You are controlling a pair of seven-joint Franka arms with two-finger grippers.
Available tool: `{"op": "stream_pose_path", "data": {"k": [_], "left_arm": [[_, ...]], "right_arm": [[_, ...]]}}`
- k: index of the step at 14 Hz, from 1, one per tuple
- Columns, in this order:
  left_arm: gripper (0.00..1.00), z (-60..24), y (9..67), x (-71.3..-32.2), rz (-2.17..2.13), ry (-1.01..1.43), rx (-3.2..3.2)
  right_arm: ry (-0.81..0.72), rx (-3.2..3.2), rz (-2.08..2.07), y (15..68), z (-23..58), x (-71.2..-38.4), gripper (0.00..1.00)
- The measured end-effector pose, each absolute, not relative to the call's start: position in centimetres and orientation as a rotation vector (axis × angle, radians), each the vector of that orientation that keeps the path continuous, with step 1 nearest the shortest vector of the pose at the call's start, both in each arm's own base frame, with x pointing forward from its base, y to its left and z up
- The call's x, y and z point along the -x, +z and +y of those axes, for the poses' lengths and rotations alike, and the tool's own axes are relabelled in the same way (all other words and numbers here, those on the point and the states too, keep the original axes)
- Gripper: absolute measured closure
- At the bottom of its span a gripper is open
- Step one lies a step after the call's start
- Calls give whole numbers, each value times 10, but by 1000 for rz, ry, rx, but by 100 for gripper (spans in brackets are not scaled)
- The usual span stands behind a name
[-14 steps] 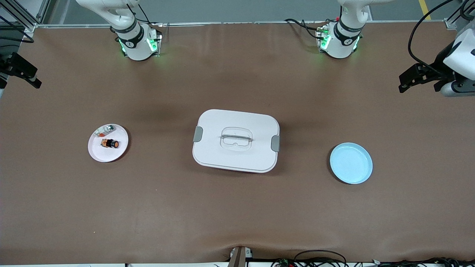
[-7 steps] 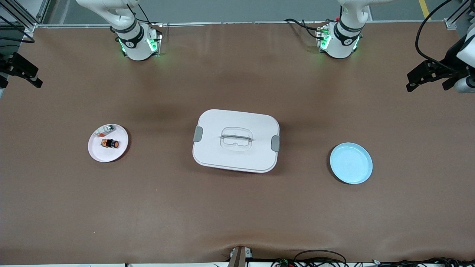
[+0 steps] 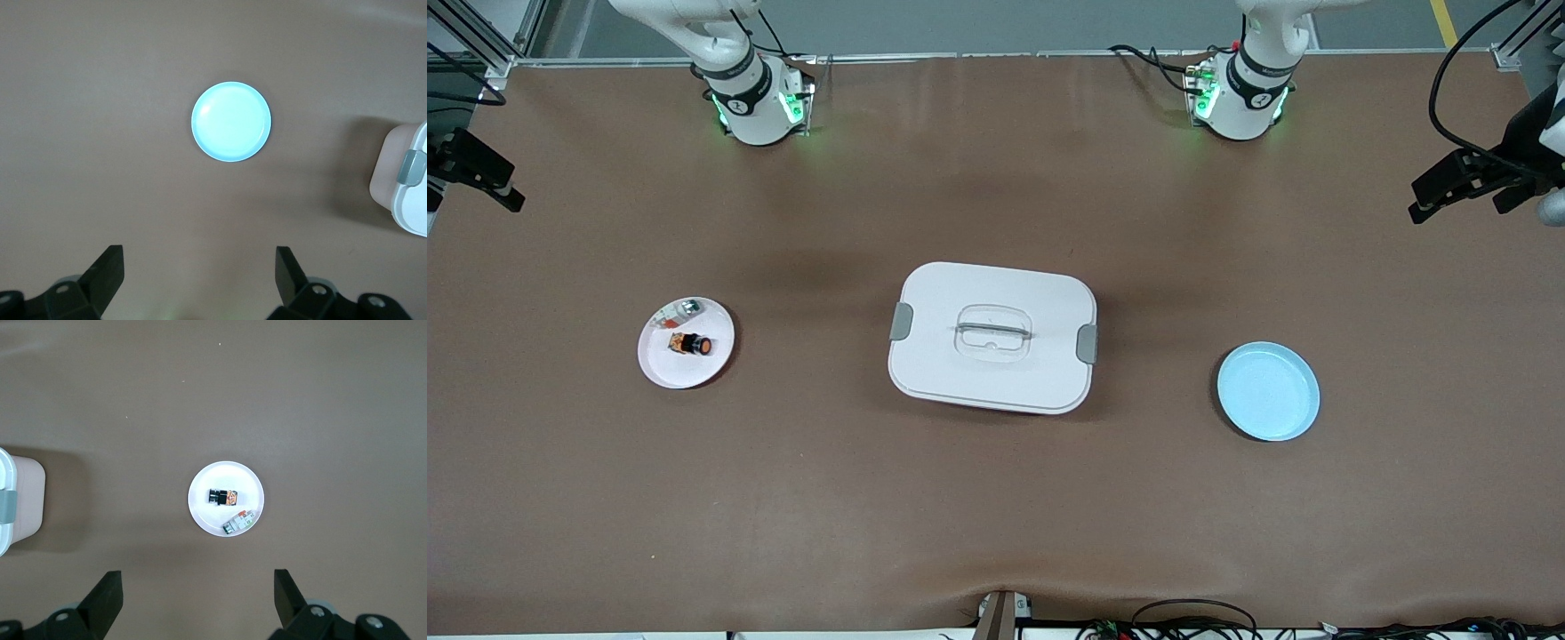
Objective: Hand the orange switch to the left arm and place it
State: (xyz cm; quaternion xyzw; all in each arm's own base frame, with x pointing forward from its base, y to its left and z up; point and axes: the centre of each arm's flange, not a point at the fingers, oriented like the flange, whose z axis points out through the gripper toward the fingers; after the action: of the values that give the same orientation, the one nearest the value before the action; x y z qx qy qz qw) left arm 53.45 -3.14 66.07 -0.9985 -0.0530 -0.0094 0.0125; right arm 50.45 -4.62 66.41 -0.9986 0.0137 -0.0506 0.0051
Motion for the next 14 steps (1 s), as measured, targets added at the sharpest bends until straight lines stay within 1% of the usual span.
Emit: {"op": "stream_pose_path", "data": {"k": [2, 5, 7, 9, 11, 14], "left_arm": [[0, -31, 661, -534, -165, -18, 3111], [0, -32, 661, -533, -165, -16, 3111], [0, -32, 663, -534, -163, -25, 3112], [0, -33, 668, -535, -161, -42, 3114], [0, -32, 670, -536, -162, -47, 3115], [0, -32, 668, -537, -162, -43, 3115]], "right_arm": [[-125, 3128, 45, 658, -47, -507, 0], [8, 3128, 46, 635, -47, -512, 0], [91, 3131, 48, 610, -48, -523, 0], [143, 3132, 49, 572, -50, -539, 0], [140, 3135, 50, 524, -51, -549, 0], [110, 3138, 50, 456, -51, -548, 0]]}}
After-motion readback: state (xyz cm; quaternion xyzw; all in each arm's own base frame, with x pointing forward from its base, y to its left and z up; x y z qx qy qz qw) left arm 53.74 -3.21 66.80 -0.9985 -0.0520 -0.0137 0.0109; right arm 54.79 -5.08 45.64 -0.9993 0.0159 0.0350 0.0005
